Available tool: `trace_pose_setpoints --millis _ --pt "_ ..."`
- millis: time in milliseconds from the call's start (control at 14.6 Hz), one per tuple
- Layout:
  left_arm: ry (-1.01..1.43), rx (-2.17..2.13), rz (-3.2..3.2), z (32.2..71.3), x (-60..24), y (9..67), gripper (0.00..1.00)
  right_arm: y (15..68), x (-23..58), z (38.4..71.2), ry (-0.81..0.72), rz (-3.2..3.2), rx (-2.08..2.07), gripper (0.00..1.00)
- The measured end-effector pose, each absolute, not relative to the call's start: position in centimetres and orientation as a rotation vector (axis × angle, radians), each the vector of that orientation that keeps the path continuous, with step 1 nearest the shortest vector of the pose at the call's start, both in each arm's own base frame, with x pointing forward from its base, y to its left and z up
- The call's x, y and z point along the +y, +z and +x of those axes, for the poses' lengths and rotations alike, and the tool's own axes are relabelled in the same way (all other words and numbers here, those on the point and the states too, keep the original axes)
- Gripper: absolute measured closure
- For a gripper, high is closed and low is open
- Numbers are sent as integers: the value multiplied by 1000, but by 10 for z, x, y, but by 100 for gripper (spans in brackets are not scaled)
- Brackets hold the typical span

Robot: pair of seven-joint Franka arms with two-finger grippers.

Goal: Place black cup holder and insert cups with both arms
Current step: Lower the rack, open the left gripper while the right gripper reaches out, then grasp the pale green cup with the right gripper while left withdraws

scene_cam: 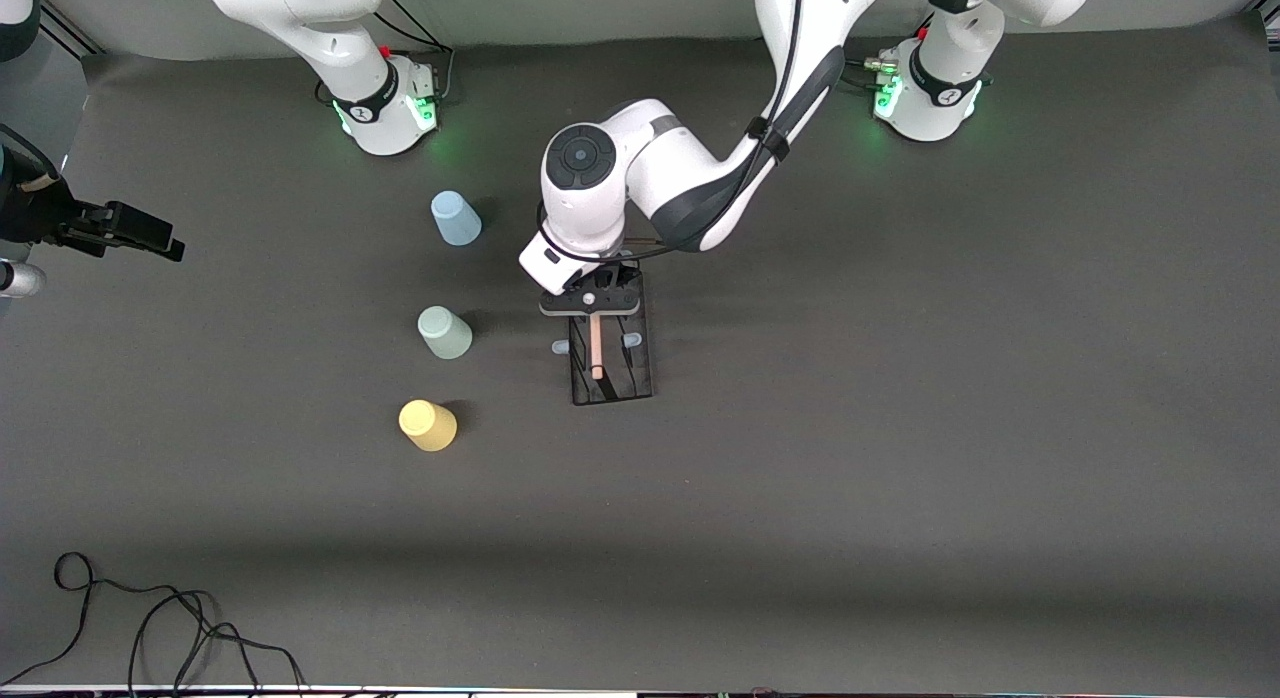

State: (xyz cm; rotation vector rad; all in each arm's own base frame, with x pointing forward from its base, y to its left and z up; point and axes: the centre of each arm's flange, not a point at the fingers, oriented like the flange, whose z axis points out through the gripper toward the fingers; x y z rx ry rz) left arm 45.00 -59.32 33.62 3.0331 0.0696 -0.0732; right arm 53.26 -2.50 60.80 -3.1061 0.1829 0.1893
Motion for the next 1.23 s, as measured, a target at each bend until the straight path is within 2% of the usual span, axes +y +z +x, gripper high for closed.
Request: trace_pose_setpoints --millis 68,137,479,684,958,1231 --pt "-73 76 3031 450 -593 336 84 608 -25 533 189 -3106 183 0" --pt "-72 82 3029 451 -593 336 78 608 -25 533 189 -3106 183 0" --pt "-26 107 2997 462 -593 361 26 608 -25 533 189 -3104 189 0" --pt "-3 200 2994 494 -554 417 0 607 -3 534 195 -3081 275 0" --pt "-59 304 3049 539 -443 511 0 593 68 536 200 -3064 353 0" --pt "-119 149 3098 571 -311 552 0 542 101 540 181 -3032 385 0"
